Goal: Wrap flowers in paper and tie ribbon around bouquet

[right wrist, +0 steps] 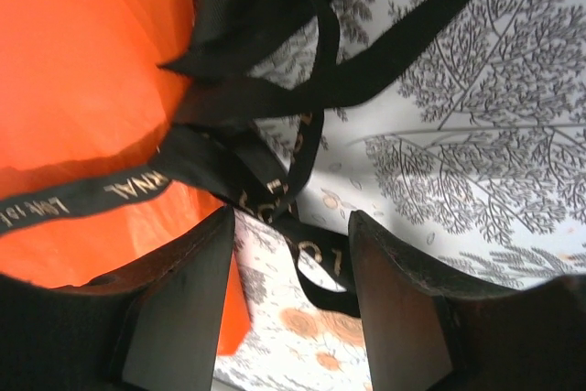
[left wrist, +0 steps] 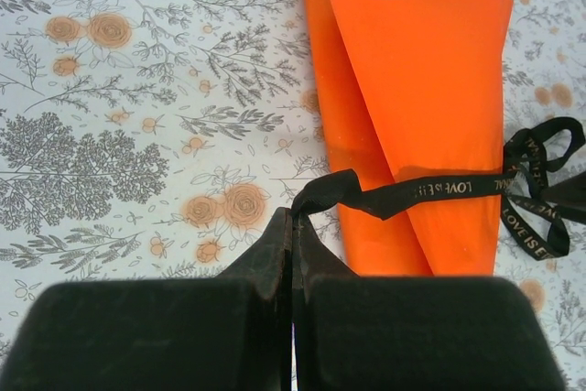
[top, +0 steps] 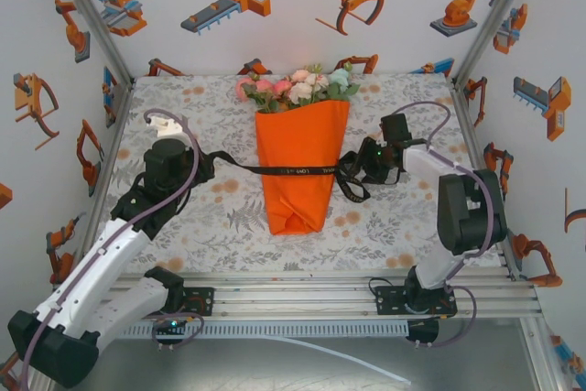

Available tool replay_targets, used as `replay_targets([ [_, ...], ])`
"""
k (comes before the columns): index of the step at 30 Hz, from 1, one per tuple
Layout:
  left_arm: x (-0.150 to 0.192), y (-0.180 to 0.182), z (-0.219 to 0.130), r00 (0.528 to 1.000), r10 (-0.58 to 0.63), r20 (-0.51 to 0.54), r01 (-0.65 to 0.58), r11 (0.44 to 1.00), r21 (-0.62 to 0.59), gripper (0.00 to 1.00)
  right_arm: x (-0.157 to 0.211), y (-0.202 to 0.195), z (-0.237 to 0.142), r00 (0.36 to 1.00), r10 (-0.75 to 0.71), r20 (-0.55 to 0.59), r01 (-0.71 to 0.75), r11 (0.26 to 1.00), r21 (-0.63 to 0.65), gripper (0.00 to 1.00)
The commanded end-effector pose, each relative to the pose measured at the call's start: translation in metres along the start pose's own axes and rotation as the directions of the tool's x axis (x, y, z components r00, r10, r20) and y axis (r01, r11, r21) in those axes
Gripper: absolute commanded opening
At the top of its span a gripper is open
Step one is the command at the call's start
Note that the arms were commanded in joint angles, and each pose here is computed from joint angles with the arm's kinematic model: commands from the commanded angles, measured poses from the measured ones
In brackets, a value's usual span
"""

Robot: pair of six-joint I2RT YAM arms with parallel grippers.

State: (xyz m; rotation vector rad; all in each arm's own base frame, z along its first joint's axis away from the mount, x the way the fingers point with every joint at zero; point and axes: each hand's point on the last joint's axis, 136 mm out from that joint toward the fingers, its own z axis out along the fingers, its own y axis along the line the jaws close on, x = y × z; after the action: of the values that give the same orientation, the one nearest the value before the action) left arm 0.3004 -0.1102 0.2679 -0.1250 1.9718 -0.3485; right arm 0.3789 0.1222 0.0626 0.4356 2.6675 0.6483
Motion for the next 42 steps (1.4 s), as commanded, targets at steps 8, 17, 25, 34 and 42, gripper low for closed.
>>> replay_targets([
  [8,-0.002,0.005,-0.005,0.999,-0.043,0.019,0.043,0.999,-0.005,0.00,-0.019,-0.008,0.005,0.988,0.110,0.105,-0.112,0.994,0.011,0.04],
  [17,-0.095,0.104,-0.041,0.930,-0.329,0.162,0.361,0.901,-0.239,0.00,-0.095,-0.056,-0.232,0.744,0.009,0.669,-0.240,0.937,0.254,0.00],
  [25,-0.092,0.171,-0.082,0.843,-0.444,0.304,0.536,0.739,-0.408,0.00,-0.072,-0.063,-0.412,0.378,-0.130,0.917,-0.419,0.859,0.295,0.00],
  [34,-0.017,0.188,-0.082,0.832,-0.502,0.236,0.549,0.684,-0.480,0.00,-0.043,-0.036,-0.316,0.625,-0.083,0.776,-0.102,0.977,0.187,0.00],
  [42,0.000,0.169,-0.050,0.851,-0.512,0.112,0.513,0.769,-0.382,0.00,0.020,0.051,-0.101,0.948,-0.243,0.207,0.267,0.959,-0.099,0.46],
])
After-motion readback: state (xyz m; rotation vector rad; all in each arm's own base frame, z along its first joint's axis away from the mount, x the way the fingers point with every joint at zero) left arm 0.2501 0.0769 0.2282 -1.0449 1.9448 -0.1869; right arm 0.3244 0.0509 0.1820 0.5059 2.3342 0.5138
